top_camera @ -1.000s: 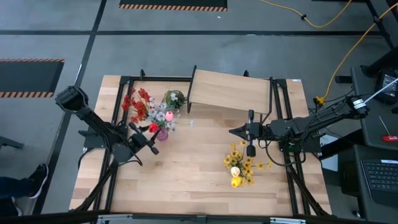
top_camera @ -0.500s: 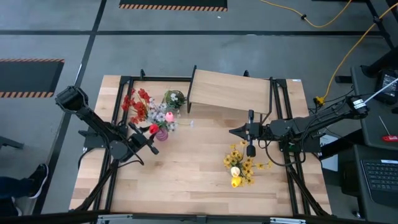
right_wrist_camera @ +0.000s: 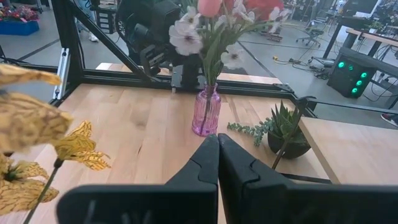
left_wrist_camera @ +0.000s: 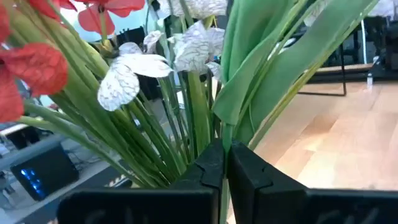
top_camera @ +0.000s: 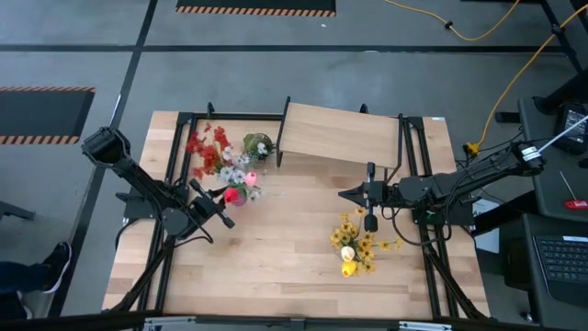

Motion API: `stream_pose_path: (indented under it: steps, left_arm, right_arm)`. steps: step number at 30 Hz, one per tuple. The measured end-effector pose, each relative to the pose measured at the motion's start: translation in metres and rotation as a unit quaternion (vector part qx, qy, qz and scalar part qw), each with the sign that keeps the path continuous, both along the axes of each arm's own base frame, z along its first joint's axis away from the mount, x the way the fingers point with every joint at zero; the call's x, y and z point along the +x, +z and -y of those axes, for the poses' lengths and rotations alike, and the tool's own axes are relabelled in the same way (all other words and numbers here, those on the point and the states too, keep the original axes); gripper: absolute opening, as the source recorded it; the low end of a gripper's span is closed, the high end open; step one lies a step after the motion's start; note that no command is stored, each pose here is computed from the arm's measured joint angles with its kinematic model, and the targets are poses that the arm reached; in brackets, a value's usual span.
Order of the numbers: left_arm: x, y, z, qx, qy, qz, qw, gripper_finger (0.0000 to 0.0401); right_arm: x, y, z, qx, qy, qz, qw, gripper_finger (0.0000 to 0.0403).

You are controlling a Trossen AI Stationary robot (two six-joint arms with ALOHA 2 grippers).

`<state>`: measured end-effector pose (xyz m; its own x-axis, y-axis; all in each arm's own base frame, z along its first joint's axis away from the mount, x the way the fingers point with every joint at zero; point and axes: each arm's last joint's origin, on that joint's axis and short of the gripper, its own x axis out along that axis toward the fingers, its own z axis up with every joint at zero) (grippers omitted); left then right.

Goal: Pick and place flowers into a vace then onto a shelf
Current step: Put the red flower into the violet vase, then put the transparent vase with flowers on the shelf

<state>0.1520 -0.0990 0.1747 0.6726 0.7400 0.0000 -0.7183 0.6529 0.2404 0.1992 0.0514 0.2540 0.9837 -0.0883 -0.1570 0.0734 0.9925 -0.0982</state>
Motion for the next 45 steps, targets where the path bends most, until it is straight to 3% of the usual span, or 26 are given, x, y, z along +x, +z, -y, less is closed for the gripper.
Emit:
stream_pose_path:
  steps: [9,16,33,41,45]
  left_arm:
    - [0.001,-0.002,-0.001,-0.026,0.005,0.028,0.999,0.0004]
    - [-0.011,-0.024,-0.014,-0.065,0.009,0.073,0.995,0.0004]
    - [-0.011,-0.025,-0.012,-0.048,-0.034,0.04,0.997,0.0006]
    - [-0.012,-0.023,-0.007,-0.012,-0.069,0.001,0.998,0.0064]
    - [-0.013,-0.02,-0.003,0.005,-0.06,-0.011,0.998,0.0101]
  right_arm:
    - [0.0,-0.001,0.0,-0.001,0.0,-0.003,1.0,0.0]
    - [0.0,-0.001,0.0,-0.001,0.001,-0.003,1.0,0.0]
    - [0.0,-0.001,0.0,0.0,0.001,-0.004,1.0,0.0]
    - [0.0,-0.001,0.0,0.002,0.001,-0.003,1.0,0.0]
    - [0.0,-0.001,0.0,0.003,0.001,-0.003,1.0,0.0]
